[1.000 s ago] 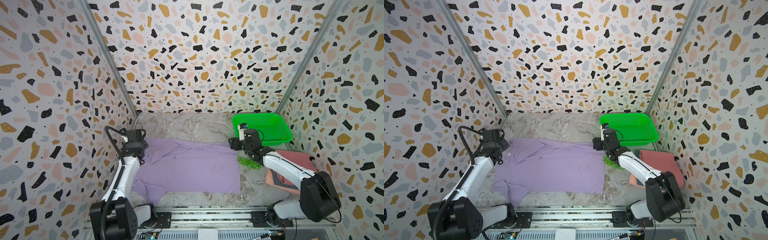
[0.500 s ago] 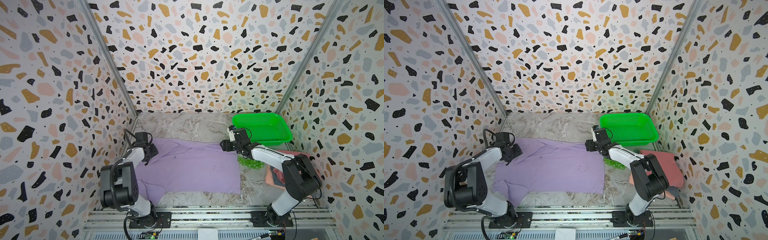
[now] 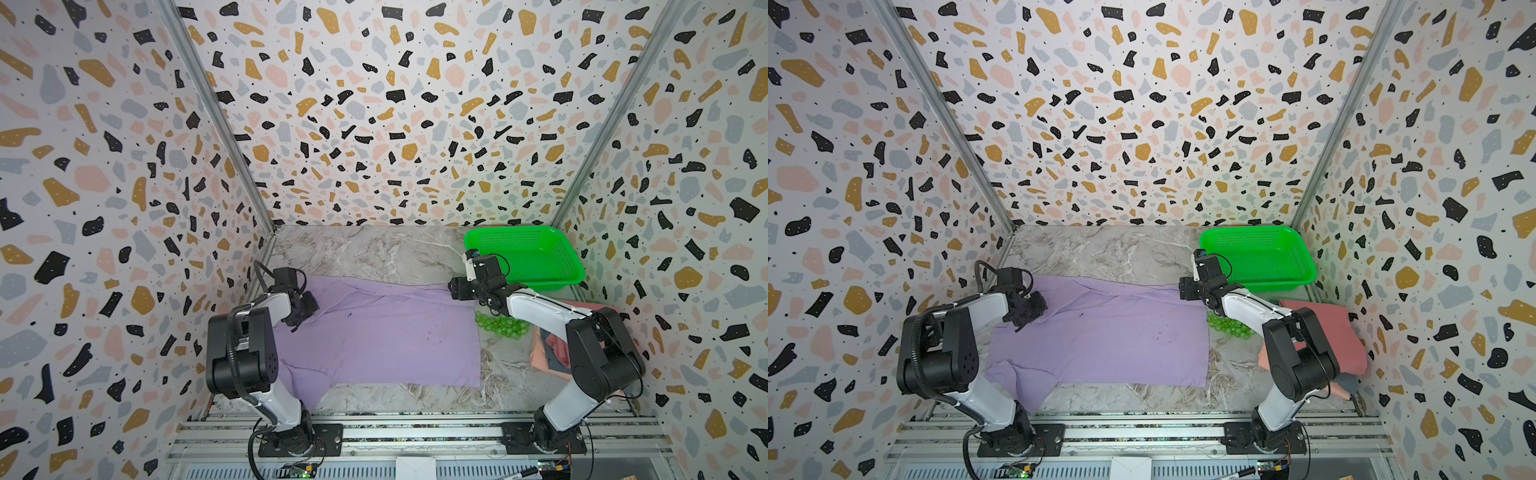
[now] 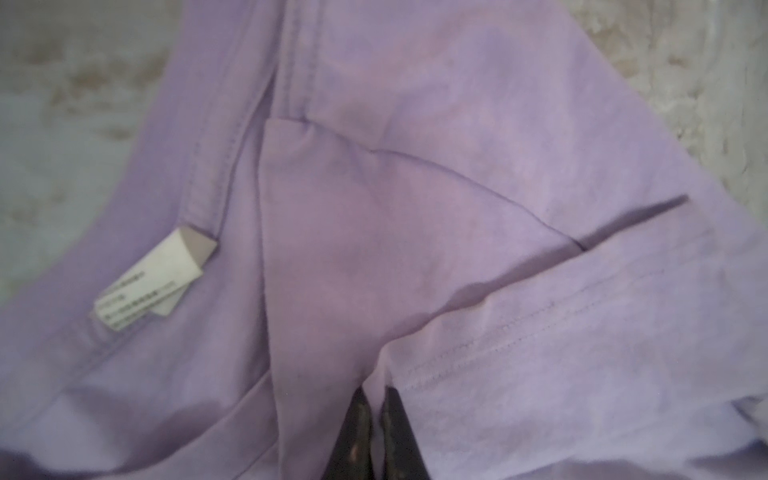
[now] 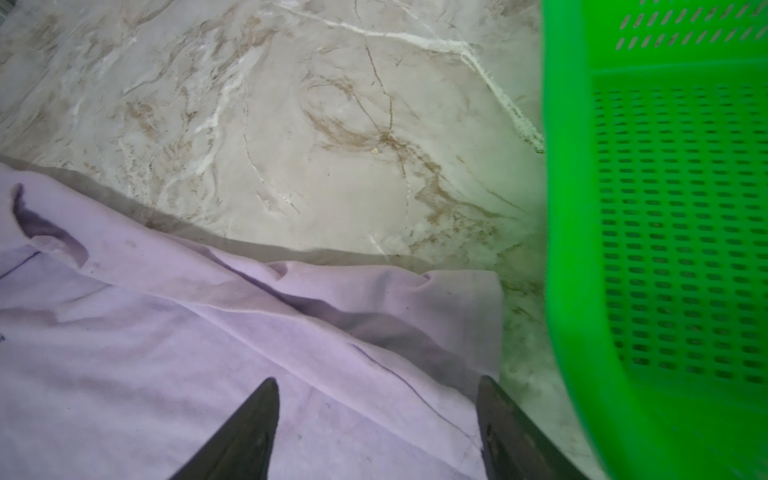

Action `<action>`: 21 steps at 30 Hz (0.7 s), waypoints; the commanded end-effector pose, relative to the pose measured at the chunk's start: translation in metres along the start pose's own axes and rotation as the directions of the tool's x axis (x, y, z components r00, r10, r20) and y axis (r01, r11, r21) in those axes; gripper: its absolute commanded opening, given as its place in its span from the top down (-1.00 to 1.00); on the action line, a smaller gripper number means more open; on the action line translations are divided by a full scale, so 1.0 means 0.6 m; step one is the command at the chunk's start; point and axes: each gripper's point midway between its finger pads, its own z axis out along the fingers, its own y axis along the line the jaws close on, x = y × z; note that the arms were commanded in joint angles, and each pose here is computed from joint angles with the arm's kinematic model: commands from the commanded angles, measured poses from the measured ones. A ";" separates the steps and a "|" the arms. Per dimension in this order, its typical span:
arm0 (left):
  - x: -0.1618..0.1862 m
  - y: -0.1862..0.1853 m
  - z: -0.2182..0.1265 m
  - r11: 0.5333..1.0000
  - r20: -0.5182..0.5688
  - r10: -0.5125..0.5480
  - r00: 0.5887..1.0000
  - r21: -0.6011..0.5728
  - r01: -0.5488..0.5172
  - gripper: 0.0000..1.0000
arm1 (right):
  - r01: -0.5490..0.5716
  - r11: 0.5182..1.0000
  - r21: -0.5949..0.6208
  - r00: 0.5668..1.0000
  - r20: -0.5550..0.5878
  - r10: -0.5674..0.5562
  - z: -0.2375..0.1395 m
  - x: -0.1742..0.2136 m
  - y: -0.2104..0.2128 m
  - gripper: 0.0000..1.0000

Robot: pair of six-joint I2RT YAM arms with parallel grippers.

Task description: Fold and stack the t-shirts

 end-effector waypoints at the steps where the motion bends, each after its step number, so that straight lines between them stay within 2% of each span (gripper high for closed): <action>1: -0.038 -0.012 -0.034 1.000 0.058 0.007 0.998 0.002 -0.007 1.00 | 0.028 1.000 0.008 0.999 -0.019 -0.028 0.004 -0.010 -0.005 -0.49; 7: -0.087 -0.024 -0.085 1.000 0.123 0.011 0.992 -0.012 -0.009 1.00 | 0.114 0.992 -0.052 0.991 -0.063 -0.117 0.027 0.008 0.008 -0.45; 12: -0.103 -0.023 -0.103 0.999 0.138 0.028 0.990 -0.027 -0.024 1.00 | 0.216 0.972 -0.093 0.968 -0.109 -0.226 0.035 0.026 0.012 -0.40; 17: -0.115 0.000 -0.115 0.999 0.165 0.011 0.986 -0.052 -0.002 1.00 | 0.244 0.967 -0.065 0.960 -0.125 -0.251 0.045 0.030 -0.009 -0.39; 21: -0.125 0.011 -0.121 0.999 0.177 -0.009 0.984 -0.047 0.018 1.00 | 0.281 0.954 -0.103 0.945 -0.145 -0.294 0.053 0.036 -0.002 -0.37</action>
